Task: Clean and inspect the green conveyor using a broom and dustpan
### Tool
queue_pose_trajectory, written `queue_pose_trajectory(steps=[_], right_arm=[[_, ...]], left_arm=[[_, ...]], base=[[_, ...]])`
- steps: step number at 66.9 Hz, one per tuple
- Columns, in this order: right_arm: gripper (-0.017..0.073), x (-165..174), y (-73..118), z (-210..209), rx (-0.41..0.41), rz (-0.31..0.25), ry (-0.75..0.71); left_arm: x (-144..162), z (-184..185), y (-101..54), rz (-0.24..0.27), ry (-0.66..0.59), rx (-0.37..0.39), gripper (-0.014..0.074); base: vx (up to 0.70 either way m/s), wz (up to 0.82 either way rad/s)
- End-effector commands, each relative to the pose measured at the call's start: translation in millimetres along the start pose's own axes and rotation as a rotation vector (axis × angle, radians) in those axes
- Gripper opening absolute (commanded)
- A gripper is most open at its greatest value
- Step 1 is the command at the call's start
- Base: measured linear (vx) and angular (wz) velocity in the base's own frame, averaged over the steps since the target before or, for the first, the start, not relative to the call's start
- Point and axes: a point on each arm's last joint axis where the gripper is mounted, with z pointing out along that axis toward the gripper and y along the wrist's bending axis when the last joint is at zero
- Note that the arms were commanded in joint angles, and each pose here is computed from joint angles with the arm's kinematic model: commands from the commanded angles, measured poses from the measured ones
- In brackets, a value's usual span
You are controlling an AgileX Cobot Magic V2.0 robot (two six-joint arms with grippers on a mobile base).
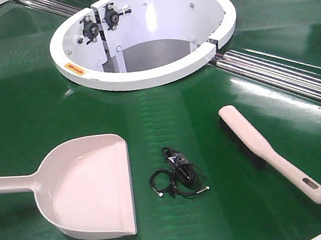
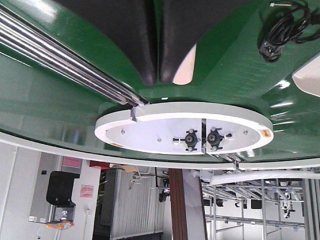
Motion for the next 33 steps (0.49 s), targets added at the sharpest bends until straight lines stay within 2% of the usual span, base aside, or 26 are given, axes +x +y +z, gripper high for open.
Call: queue_pose_trajectory(steps=[1, 9, 21, 26, 33], right_arm=[[-0.0008, -6, -0.2, -1, 0.003, -0.009, -0.078], [-0.0008, -6, -0.2, -1, 0.003, -0.009, -0.078], [-0.0008, -6, -0.2, -1, 0.003, -0.009, -0.078], [-0.0008, -6, -0.2, -1, 0.003, -0.009, -0.078], [-0.0008, -6, -0.2, -1, 0.003, -0.009, -0.078]], left_arm=[[-12, 11, -1.0, -0.039, 0.011, 0.009, -0.0006], [-8, 25, -0.4, -0.018, 0.067, 0.001, -0.0006], [-3, 37, -0.4, -0.018, 0.137, 0.000, 0.0008], [-1, 41, -0.4, -0.013, 0.154, 0.000, 0.0050], [-2, 42, -0.4, -0.013, 0.152, 0.000, 0.0171]], base=[[0.00, 0.00], [0.00, 0.00], [0.00, 0.00], [0.00, 0.00], [0.00, 0.00]])
